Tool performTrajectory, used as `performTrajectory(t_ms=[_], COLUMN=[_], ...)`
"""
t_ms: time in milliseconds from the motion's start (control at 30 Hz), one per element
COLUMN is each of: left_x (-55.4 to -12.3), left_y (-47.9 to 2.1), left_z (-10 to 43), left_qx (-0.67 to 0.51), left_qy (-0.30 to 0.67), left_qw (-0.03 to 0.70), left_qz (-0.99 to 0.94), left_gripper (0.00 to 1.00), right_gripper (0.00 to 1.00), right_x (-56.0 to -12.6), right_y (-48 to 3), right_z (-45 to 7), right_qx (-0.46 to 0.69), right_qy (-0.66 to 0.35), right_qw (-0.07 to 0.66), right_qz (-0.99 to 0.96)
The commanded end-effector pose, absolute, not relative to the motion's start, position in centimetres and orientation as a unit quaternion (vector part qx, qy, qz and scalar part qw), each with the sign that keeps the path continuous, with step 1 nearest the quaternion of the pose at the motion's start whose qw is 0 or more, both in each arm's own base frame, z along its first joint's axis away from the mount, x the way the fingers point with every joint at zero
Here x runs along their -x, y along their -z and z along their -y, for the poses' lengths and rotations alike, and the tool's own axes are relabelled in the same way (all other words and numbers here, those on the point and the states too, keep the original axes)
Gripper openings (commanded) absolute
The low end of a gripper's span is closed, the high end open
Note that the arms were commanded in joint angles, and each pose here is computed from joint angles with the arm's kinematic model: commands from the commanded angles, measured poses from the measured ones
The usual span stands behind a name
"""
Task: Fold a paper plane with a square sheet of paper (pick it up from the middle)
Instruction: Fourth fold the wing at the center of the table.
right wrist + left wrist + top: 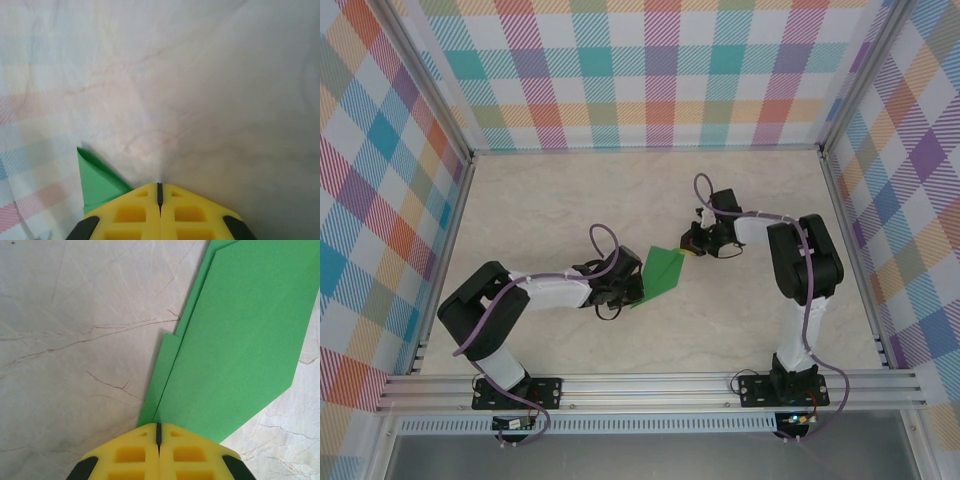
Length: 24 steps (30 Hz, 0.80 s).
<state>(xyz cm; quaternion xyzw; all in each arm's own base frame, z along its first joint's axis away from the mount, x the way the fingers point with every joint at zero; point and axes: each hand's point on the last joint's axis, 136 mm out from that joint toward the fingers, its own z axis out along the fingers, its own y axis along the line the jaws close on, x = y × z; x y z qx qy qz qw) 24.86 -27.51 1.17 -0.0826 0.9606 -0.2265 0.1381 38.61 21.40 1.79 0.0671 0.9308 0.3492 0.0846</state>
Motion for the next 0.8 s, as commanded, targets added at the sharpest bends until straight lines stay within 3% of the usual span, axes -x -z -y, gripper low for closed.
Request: performTrajectory(t_ms=[0,133,300,567,767], left_x=[-19.0,-20.2,-22.1,-24.0,-24.1], left_y=[5.4,4.3,2.5,0.1,-0.5], left_z=[20.7,21.3,22.6,24.3,24.6], left_qx=[0.081,0.056,0.023,-0.006,-0.004], left_qy=[0.075,0.085,0.109,0.169,0.186], left_qw=[0.043,0.068,0.107,0.157,0.162], left_qz=[-0.993,-0.993,-0.988,-0.973,-0.969], left_gripper=[0.00,0.00,0.00,0.00,0.00], right_gripper=[0.04,0.04,0.04,0.04,0.03], right_x=[-40.8,-40.9,-37.3,-30.9,-29.4], right_y=[-1.6,-4.3,-6.9,-5.3,-2.6], right_z=[-19.3,-19.7,-22.8,-29.7,-30.8], right_qx=[-0.097,-0.088,-0.043,0.025,0.020], right_qy=[-0.311,-0.326,-0.356,-0.389,-0.388], right_qw=[0.116,0.138,0.135,0.058,0.015], right_qz=[-0.938,-0.931,-0.924,-0.919,-0.921])
